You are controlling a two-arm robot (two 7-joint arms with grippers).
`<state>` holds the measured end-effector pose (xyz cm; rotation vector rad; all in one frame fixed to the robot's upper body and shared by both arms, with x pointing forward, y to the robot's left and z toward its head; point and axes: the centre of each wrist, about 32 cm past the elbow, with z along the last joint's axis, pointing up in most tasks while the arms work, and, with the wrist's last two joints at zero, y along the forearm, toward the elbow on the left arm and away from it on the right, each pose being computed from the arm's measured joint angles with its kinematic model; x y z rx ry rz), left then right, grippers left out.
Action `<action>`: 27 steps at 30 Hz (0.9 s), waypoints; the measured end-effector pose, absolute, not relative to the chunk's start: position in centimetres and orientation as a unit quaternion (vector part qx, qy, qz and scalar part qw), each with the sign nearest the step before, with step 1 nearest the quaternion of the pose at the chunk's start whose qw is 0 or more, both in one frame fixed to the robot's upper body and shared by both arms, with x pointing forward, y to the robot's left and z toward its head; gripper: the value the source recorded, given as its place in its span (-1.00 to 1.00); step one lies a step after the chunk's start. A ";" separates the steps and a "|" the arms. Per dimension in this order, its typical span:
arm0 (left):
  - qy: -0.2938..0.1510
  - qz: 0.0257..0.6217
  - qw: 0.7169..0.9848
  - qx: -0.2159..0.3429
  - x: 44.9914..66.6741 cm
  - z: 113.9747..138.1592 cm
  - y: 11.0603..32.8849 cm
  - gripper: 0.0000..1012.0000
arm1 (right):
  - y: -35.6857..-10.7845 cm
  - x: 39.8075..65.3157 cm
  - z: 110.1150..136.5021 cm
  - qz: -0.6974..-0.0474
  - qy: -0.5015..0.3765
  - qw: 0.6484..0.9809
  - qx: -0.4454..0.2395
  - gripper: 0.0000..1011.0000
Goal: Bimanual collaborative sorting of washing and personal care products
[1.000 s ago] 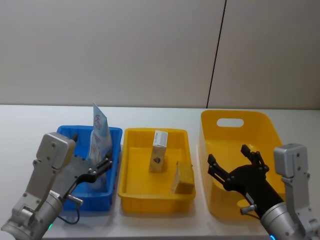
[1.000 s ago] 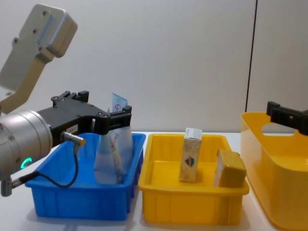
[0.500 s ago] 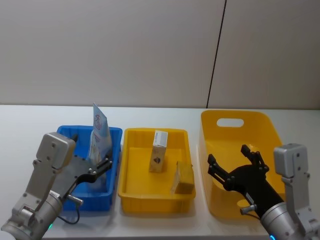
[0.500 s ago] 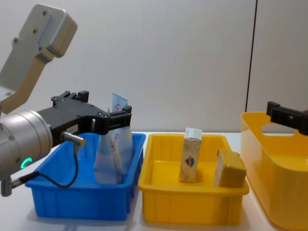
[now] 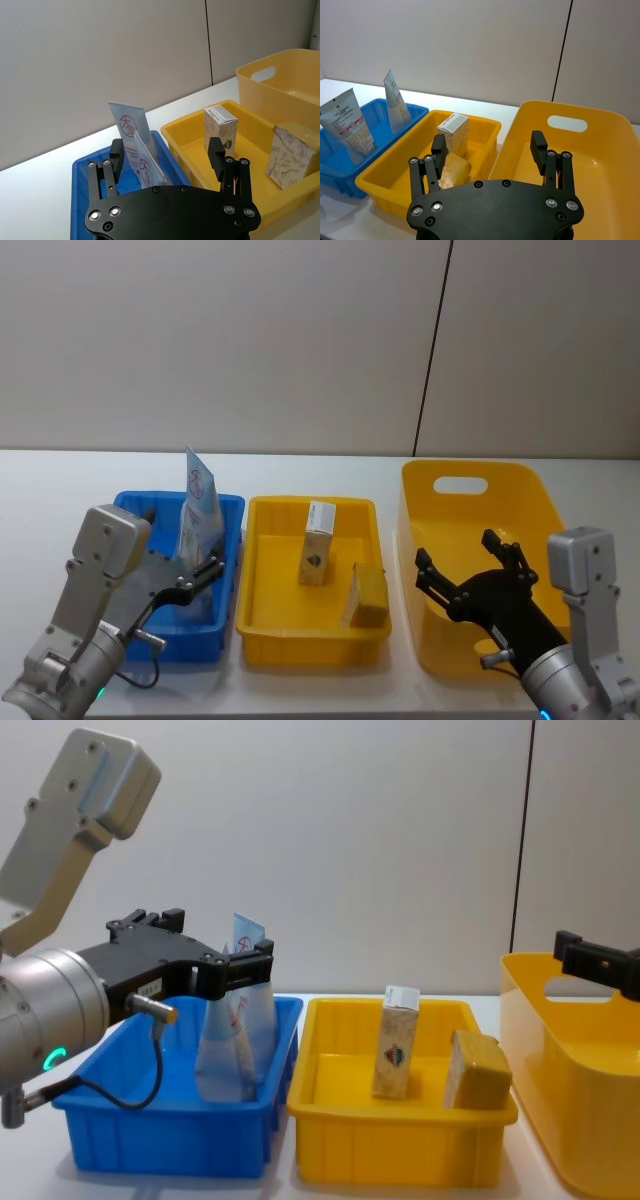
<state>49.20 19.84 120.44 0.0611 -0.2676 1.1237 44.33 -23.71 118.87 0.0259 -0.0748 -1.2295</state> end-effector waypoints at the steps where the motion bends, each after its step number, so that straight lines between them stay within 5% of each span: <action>1: -0.126 0.531 0.837 0.029 49.2 120.4 19.8 0.98 | -23.7 44.3 118.9 -0.577 -0.035 0.816 0.012 0.99; 27: -0.126 0.531 0.837 0.029 49.2 120.4 19.8 0.98 | -23.9 43.8 119.6 -0.583 -0.009 0.812 -0.001 0.99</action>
